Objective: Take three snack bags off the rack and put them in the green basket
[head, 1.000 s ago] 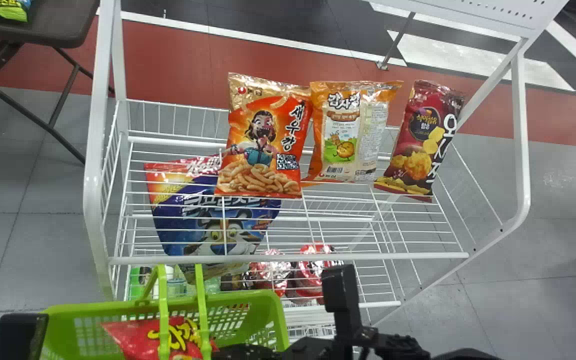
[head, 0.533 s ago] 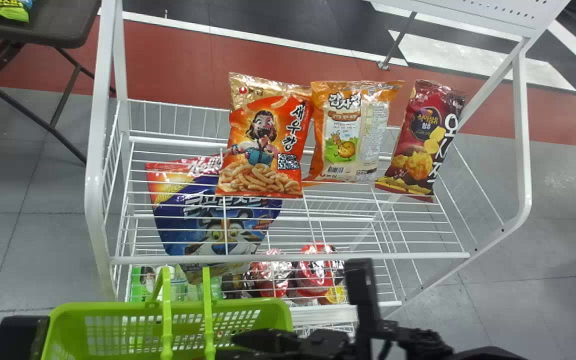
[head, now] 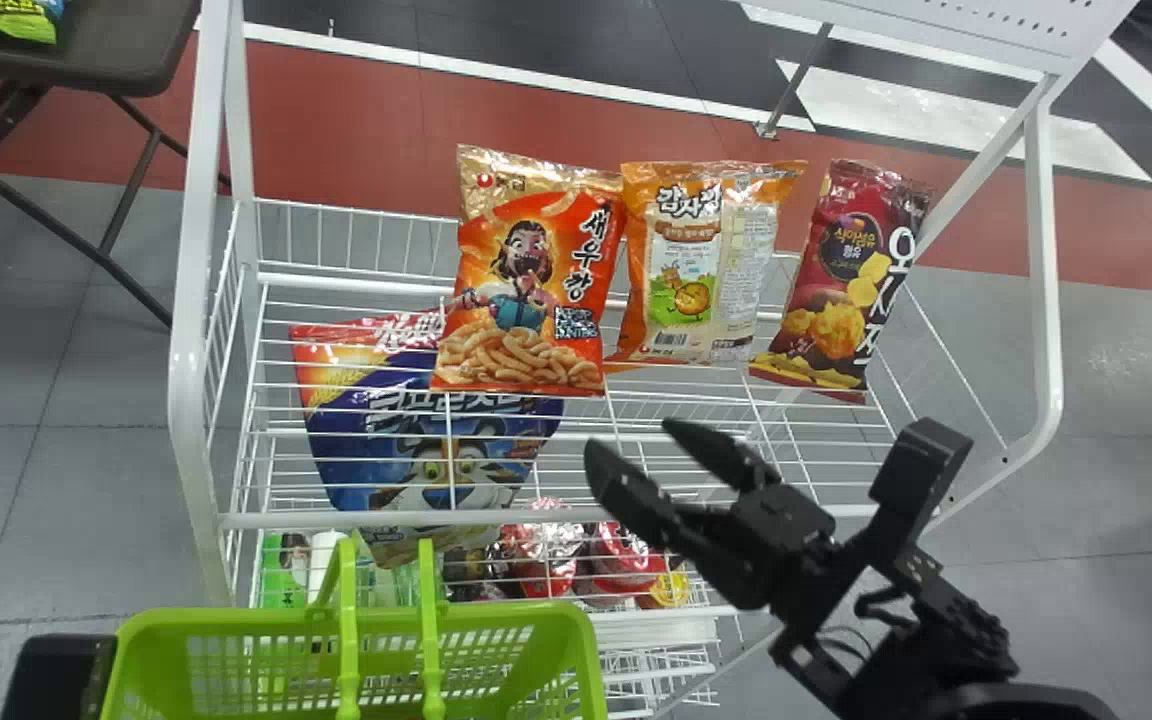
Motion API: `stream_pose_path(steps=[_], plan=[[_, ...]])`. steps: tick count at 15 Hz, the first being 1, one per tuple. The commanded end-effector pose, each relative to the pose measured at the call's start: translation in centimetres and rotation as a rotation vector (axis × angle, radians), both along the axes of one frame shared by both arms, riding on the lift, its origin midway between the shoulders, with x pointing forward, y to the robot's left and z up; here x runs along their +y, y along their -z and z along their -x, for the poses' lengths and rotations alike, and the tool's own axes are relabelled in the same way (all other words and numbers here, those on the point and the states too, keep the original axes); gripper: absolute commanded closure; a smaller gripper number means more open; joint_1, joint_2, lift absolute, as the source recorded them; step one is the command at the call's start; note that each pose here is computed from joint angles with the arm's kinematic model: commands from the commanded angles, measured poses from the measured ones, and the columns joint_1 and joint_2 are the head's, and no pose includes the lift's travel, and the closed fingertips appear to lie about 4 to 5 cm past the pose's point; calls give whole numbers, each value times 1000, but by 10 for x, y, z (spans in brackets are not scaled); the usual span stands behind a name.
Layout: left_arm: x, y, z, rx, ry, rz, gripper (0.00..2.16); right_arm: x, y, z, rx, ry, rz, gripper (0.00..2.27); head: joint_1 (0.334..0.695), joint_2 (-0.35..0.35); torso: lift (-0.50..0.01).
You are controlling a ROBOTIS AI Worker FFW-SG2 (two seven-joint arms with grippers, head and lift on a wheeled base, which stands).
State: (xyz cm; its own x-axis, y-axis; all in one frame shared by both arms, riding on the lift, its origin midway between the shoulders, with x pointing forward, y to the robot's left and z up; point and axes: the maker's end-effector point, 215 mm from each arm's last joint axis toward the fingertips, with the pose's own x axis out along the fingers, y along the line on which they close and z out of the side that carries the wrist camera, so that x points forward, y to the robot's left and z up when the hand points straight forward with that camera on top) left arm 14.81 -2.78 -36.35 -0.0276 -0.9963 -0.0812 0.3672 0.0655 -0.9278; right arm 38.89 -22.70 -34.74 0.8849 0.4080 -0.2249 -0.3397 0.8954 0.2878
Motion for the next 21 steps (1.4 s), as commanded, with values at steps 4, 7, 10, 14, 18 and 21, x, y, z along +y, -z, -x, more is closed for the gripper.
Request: stream_pose_path(steps=[4, 7, 10, 14, 18, 21], plan=[[-3, 2, 3, 2, 16, -12, 1750, 38, -6, -79, -86, 139, 99, 83, 695, -350, -23], [0, 3, 0, 2, 19, -19, 1754, 48, 4, -116, -90, 203, 211, 83, 695, -350, -23], [3, 3, -2, 2, 18, -19, 1754, 56, 24, -146, -67, 222, 317, 90, 695, -350, -23], [5, 3, -5, 1, 15, -17, 1754, 57, 47, -173, 11, 207, 329, 252, 695, -317, -23], [6, 5, -6, 9, 17, -20, 1750, 64, 56, -172, 44, 163, 330, 2111, 695, -301, -23], [6, 4, -8, 5, 16, -20, 1754, 72, 50, -160, 9, 140, 313, 2229, 695, -286, -23]])
